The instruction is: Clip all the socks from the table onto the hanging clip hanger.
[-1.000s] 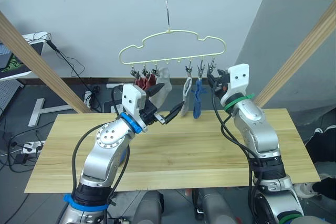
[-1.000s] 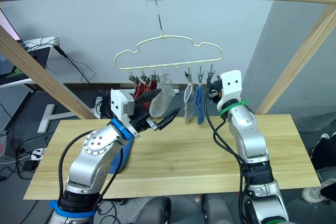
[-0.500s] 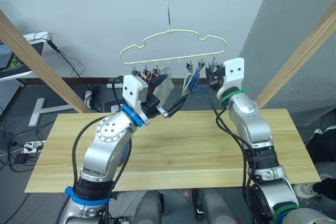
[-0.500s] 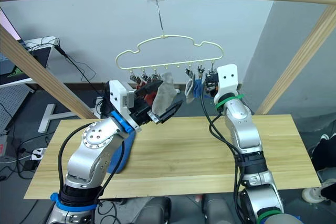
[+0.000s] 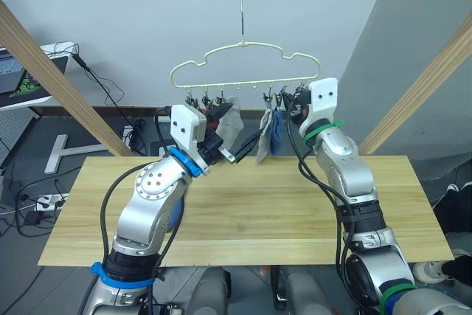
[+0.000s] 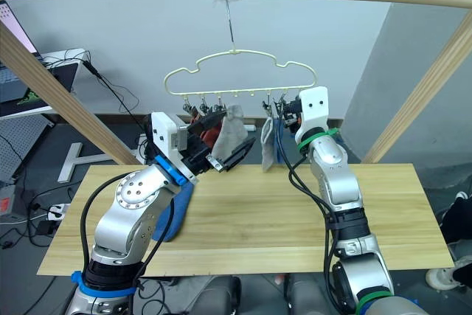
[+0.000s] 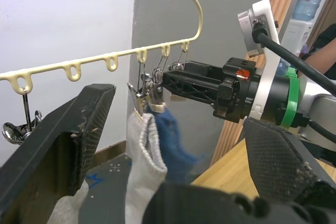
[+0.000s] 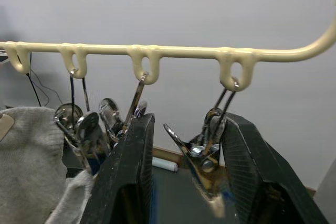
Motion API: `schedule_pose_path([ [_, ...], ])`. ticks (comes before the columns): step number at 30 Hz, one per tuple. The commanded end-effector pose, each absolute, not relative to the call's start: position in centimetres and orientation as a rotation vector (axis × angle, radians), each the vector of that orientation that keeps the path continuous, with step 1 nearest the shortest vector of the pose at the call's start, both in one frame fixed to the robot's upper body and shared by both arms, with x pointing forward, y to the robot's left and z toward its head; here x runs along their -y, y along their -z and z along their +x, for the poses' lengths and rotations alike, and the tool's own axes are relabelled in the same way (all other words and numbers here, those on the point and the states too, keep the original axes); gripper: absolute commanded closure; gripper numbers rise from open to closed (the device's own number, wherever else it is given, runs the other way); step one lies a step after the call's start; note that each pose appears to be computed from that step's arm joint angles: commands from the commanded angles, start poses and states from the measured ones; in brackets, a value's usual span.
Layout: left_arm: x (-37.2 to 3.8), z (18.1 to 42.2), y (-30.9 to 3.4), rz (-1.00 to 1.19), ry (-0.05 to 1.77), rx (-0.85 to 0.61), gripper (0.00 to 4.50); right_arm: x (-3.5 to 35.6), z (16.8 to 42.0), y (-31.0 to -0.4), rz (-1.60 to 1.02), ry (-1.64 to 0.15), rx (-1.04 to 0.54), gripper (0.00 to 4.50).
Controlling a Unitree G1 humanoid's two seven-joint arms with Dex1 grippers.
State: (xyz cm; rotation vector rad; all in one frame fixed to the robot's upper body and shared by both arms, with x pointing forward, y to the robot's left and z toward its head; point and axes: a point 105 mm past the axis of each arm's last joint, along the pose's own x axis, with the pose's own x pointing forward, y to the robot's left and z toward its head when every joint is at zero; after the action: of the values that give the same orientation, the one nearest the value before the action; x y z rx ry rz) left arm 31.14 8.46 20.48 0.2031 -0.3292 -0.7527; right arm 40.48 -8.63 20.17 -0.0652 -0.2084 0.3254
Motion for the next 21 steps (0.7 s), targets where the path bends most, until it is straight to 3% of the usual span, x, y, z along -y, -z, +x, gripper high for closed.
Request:
schedule_pose_path([
  [1,-8.18,30.47,-22.55,0.207,0.755,0.412,0.0,8.43,40.41,-22.08,-0.065,-0.326,0.277,2.58],
  [21,-7.88,30.46,-22.98,0.203,0.763,0.43,0.0,8.8,40.52,-22.4,-0.065,-0.308,0.29,2.58],
])
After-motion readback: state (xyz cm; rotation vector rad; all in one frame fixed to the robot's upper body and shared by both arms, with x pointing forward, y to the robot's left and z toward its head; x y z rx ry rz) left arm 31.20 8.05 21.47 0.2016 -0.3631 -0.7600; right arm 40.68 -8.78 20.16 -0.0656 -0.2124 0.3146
